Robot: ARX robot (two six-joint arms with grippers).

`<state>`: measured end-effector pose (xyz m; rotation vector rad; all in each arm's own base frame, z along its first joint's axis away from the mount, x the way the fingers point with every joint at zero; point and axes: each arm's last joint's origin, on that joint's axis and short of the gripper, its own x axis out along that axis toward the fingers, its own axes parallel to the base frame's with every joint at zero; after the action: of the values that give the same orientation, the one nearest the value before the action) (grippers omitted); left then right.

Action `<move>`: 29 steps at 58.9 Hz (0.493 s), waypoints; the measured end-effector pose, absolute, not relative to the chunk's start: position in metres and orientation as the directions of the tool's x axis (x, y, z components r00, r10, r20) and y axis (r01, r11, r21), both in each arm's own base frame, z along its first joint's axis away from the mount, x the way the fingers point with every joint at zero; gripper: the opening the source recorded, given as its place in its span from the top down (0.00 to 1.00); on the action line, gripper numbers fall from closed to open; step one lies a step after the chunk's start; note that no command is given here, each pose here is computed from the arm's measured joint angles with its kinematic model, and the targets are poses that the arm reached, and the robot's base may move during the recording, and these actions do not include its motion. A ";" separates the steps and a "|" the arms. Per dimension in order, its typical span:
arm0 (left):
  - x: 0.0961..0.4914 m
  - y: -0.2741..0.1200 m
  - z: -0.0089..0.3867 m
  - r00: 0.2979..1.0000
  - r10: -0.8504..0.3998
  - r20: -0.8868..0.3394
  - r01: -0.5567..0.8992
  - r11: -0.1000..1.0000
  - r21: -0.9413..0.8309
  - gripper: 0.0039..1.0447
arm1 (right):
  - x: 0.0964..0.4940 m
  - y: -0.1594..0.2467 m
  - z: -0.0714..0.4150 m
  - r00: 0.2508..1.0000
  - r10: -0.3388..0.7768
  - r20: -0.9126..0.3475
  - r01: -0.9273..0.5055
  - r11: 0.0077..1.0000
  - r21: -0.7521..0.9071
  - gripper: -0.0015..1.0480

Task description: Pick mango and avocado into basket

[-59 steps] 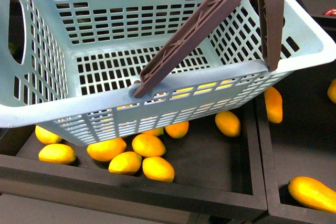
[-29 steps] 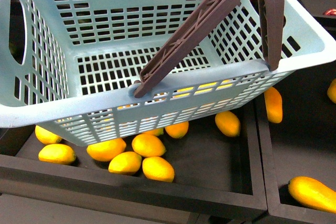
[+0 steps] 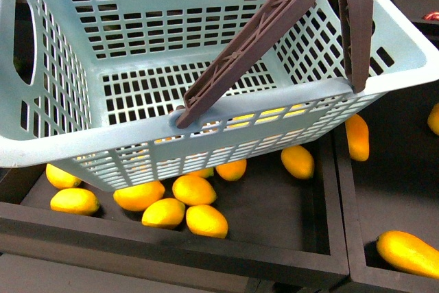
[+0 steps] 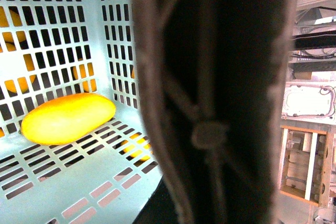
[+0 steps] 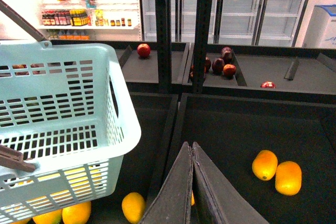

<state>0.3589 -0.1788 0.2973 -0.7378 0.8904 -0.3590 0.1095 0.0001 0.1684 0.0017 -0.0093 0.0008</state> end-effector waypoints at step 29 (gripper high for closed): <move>0.359 -0.179 0.297 0.592 -0.568 -0.572 -0.015 0.701 -0.713 0.96 | 0.098 0.000 0.165 1.000 0.001 0.003 -0.001 1.000 0.000 0.71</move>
<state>0.3591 -0.1787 0.2970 -0.7401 0.8919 -0.3580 0.0976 0.0001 0.1654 0.0002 -0.0029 0.0011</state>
